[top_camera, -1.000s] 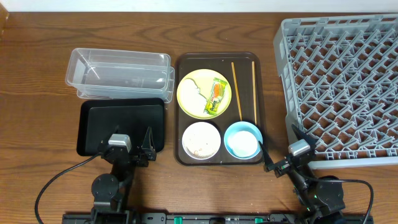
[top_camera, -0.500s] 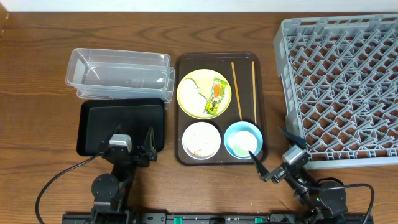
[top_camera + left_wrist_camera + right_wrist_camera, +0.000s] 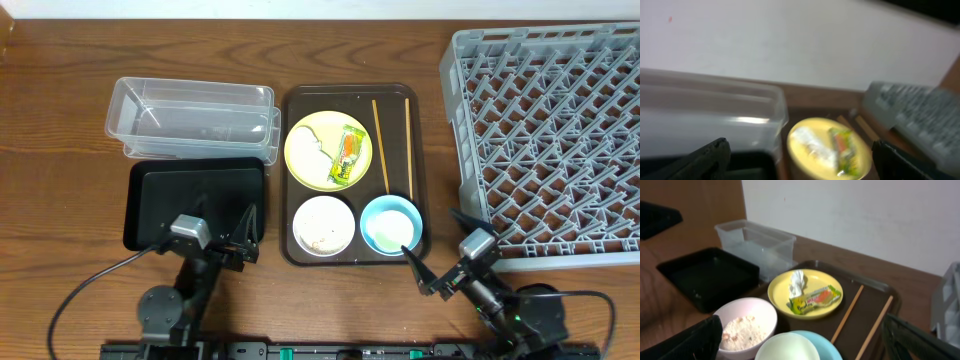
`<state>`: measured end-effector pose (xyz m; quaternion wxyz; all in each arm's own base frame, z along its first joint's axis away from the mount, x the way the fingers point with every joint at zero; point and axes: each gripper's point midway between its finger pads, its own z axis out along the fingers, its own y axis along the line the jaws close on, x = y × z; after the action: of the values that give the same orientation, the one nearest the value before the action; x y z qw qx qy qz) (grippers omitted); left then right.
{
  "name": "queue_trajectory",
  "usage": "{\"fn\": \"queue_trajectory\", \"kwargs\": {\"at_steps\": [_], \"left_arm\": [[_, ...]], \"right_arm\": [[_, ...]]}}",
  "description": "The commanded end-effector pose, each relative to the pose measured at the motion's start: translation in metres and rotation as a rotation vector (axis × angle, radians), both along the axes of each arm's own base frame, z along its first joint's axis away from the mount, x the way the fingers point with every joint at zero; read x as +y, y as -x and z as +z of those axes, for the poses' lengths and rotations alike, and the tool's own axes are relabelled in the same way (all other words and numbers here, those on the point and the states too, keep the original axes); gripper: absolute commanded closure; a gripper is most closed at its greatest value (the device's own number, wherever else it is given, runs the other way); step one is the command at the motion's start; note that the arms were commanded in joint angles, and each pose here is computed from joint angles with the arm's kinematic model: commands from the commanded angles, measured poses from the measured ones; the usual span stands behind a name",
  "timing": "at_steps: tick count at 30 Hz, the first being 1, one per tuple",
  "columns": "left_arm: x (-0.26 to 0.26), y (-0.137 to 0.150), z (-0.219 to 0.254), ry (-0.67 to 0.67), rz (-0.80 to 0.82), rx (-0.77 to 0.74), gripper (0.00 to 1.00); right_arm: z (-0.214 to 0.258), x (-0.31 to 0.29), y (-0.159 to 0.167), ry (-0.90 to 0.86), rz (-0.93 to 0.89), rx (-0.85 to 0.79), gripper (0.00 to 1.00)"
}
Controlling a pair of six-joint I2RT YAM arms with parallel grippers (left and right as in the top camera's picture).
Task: Sort waste into correct bins and load items into the dishwasher rack
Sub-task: 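Reach the left gripper to the white rice bowl and grasp it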
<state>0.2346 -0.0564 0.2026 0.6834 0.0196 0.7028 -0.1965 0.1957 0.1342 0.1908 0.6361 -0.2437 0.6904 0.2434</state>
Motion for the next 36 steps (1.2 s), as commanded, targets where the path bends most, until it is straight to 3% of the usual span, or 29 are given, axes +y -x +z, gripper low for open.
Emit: {"fn": "queue_trajectory", "kwargs": {"at_steps": [1,9,14,17,20,23,26,29,36], "left_arm": [[-0.013,0.009,0.049,0.088,-0.089,-0.035,0.07],[-0.053,-0.002,0.079,0.148,-0.325,0.315,0.07],[-0.061,-0.011,0.08,0.179,-0.356,0.615,0.07],[-0.062,-0.016,0.077,0.194,-0.348,0.727,0.07],[-0.074,-0.015,0.074,0.316,-0.4,0.828,0.07],[-0.082,-0.016,0.07,0.333,-0.447,0.859,0.07],[-0.093,-0.009,0.057,0.273,-0.484,0.905,0.11],[-0.101,0.001,0.026,0.145,-0.412,1.005,0.13],[-0.152,0.014,-0.028,-0.193,-0.406,1.062,0.21]], "right_arm": [[0.042,-0.007,0.001,-0.016,-0.035,0.012,0.01],[0.082,-0.003,-0.016,0.142,-0.035,0.293,0.01],[0.101,0.003,-0.037,0.252,-0.023,0.424,0.01],[0.106,0.017,-0.043,0.197,0.03,0.512,0.01],[0.1,0.03,-0.04,0.128,0.079,0.623,0.01],[0.094,0.022,-0.053,0.089,-0.01,0.678,0.01],[0.084,-0.006,-0.073,-0.032,-0.253,0.793,0.01],[0.074,-0.04,-0.084,-0.135,-0.451,0.872,0.03],[0.058,-0.069,-0.079,-0.174,-0.568,0.967,0.07]]}}
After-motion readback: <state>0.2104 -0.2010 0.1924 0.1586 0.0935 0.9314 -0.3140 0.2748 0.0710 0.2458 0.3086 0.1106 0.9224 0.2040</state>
